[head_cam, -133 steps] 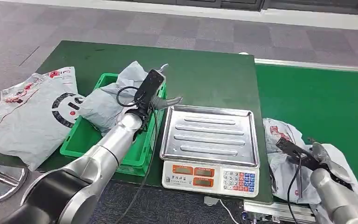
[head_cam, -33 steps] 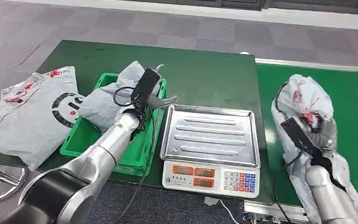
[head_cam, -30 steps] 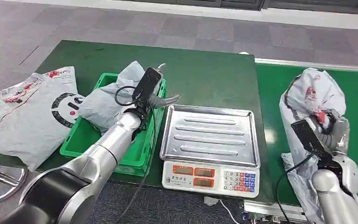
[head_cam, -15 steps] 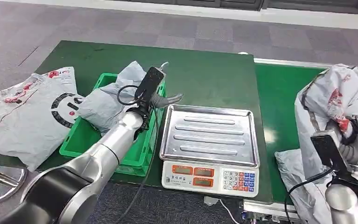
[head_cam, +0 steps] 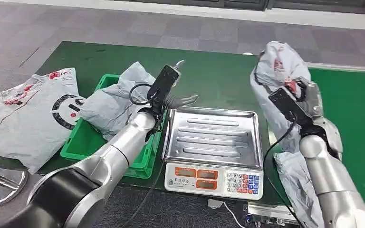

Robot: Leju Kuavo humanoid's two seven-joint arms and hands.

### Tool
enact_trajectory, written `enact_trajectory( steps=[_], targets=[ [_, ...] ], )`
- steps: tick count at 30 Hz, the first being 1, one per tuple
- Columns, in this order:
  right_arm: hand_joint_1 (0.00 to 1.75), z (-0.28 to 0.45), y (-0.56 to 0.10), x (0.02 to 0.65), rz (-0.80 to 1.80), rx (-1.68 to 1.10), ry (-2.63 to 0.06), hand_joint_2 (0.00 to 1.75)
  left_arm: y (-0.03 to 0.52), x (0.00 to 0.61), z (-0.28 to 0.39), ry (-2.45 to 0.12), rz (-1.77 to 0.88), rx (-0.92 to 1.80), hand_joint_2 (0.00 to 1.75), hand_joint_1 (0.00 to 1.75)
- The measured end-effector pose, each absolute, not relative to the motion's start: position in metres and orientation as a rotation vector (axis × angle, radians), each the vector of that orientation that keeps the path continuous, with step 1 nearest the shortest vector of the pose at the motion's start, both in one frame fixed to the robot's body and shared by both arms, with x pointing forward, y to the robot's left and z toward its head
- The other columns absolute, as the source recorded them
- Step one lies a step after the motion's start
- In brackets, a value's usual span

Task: Moved the parcel from conveyor to table for the left to box.

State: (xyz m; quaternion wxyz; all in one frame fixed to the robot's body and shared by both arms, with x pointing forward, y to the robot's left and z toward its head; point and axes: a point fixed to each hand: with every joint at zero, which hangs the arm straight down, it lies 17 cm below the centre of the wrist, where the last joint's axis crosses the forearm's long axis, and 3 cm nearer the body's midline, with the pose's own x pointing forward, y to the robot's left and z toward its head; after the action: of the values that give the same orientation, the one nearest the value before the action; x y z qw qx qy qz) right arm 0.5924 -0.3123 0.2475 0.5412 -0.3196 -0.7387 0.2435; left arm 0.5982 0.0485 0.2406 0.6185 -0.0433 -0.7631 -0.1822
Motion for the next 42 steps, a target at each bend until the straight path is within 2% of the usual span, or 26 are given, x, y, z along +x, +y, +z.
enact_trajectory(
  steps=[4, 11, 16, 28, 29, 30, 42],
  targets=[
    [1.75, 0.240, -0.266, 0.606, 0.650, -0.668, -1.746, 1.75, 0.044, 0.597, 0.243, -1.763, -0.428, -0.100, 1.75, 0.00],
    [1.75, 0.218, -0.226, 0.611, 0.720, -0.562, -1.693, 1.75, 0.046, 0.598, 0.244, -1.763, -0.420, -0.096, 1.75, 0.00],
    [1.75, 0.181, -0.176, 0.599, 0.821, -0.423, -1.611, 1.75, 0.046, 0.598, 0.244, -1.763, -0.417, -0.095, 1.75, 0.00],
    [1.75, 0.109, -0.114, 0.555, 1.063, -0.199, -1.430, 1.75, 0.053, 0.601, 0.243, -1.762, -0.402, -0.079, 1.75, 0.00],
    [1.13, 0.105, -0.111, 0.552, 1.082, -0.196, -1.417, 1.75, 0.054, 0.601, 0.243, -1.763, -0.399, -0.074, 1.75, 0.00],
    [0.00, 0.100, -0.109, 0.549, 1.097, -0.196, -1.404, 1.75, 0.056, 0.602, 0.243, -1.764, -0.396, -0.066, 1.75, 0.00],
    [0.00, 0.086, -0.110, 0.547, 1.150, -0.314, -1.381, 1.75, 0.073, 0.608, 0.248, -1.787, -0.393, -0.002, 1.75, 0.00]
  ],
)
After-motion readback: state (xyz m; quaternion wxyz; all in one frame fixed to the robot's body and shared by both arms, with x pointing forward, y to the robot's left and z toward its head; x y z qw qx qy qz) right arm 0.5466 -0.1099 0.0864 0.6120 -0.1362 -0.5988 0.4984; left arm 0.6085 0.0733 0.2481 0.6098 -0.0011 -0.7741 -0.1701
